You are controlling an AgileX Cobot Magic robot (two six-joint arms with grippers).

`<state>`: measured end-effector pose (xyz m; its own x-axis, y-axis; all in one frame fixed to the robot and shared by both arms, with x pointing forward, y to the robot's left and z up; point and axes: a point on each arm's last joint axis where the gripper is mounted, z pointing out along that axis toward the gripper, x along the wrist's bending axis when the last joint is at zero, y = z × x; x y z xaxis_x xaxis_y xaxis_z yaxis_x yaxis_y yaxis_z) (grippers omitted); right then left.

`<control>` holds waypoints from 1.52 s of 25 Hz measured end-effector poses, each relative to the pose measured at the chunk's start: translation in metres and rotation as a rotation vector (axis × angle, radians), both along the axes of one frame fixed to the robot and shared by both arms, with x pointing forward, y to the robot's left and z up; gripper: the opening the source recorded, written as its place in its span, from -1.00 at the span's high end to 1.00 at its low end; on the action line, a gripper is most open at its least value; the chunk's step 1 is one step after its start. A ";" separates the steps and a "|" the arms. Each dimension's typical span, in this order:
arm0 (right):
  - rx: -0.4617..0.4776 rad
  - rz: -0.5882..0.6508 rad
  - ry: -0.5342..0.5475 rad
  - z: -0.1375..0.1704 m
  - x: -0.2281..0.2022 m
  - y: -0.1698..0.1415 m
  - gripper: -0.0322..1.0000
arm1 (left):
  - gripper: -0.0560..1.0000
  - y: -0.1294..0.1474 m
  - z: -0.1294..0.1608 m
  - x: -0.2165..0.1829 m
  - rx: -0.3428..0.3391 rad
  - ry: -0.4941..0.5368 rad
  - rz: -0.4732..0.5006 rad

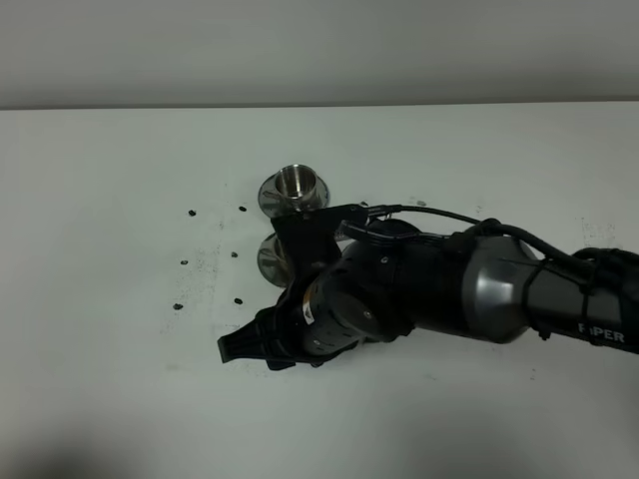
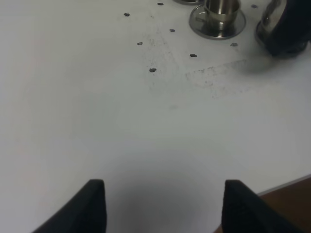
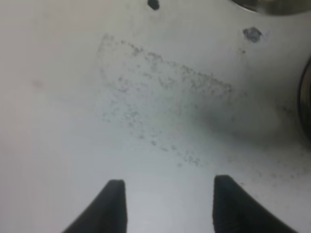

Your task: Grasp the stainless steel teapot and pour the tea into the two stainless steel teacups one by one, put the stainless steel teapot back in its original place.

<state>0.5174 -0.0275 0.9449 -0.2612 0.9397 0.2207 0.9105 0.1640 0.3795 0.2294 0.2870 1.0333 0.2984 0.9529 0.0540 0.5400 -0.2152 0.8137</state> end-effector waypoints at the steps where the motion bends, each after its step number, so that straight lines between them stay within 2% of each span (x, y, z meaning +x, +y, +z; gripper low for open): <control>1: -0.006 0.000 0.007 -0.004 0.000 0.000 0.11 | -0.09 0.000 0.000 0.000 0.001 0.000 0.000; 28: -0.197 -0.007 0.071 -0.015 0.011 -0.031 0.11 | -0.09 0.002 0.000 0.000 0.019 -0.001 0.012; 33: -0.207 -0.015 0.082 -0.015 0.012 -0.034 0.11 | -0.09 0.002 0.000 0.000 0.019 -0.001 0.012; 38: -0.180 0.027 0.084 -0.009 -0.004 -0.017 0.11 | -0.09 0.002 0.000 0.000 0.019 -0.002 0.012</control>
